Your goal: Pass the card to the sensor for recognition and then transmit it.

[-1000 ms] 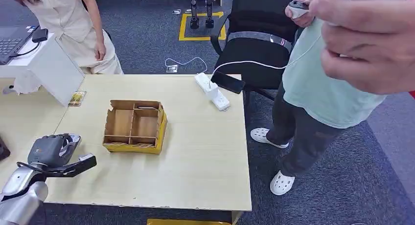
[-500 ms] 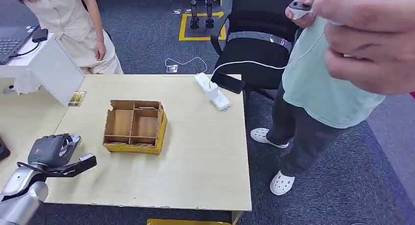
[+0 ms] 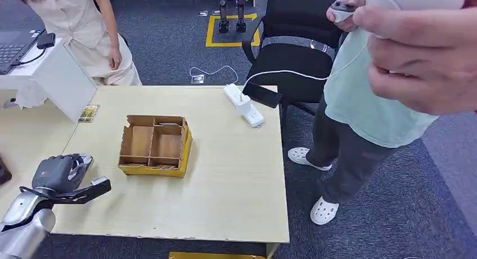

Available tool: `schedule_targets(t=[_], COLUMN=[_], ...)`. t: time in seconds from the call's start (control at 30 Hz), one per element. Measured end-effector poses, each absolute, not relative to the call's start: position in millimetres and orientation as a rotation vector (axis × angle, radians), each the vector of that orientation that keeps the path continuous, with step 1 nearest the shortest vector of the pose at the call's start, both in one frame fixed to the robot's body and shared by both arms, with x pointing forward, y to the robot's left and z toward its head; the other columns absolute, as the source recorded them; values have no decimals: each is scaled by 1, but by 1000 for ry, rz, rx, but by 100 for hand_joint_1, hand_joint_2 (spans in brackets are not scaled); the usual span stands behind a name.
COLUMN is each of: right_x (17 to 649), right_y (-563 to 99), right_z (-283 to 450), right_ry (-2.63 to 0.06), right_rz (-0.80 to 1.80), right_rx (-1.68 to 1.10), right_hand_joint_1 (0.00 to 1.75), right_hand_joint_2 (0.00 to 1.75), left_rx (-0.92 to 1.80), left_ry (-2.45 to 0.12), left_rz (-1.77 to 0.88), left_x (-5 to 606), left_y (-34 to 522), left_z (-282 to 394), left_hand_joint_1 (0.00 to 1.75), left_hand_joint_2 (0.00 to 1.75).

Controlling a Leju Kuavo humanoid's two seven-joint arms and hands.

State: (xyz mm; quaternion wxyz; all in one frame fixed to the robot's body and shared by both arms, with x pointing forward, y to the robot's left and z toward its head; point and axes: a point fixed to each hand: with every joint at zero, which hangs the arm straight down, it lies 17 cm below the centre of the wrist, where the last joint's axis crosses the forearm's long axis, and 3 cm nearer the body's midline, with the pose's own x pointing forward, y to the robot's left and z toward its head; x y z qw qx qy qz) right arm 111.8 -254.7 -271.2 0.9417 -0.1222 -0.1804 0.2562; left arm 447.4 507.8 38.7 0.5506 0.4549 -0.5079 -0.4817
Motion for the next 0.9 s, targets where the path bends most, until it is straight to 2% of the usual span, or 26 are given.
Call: schedule_targets(t=[0.9], right_x=[112], right_y=[-255], right_z=[-271], right_ry=[-368], right_rz=[523], right_rx=[-249], right_hand_joint_1=[0], right_hand_joint_2=[175], left_rx=[1076], left_ry=[-1202], left_rz=[-1140], left_x=[447], left_y=[508], left_z=[39], left_hand_joint_1=[175], left_hand_joint_2=[175])
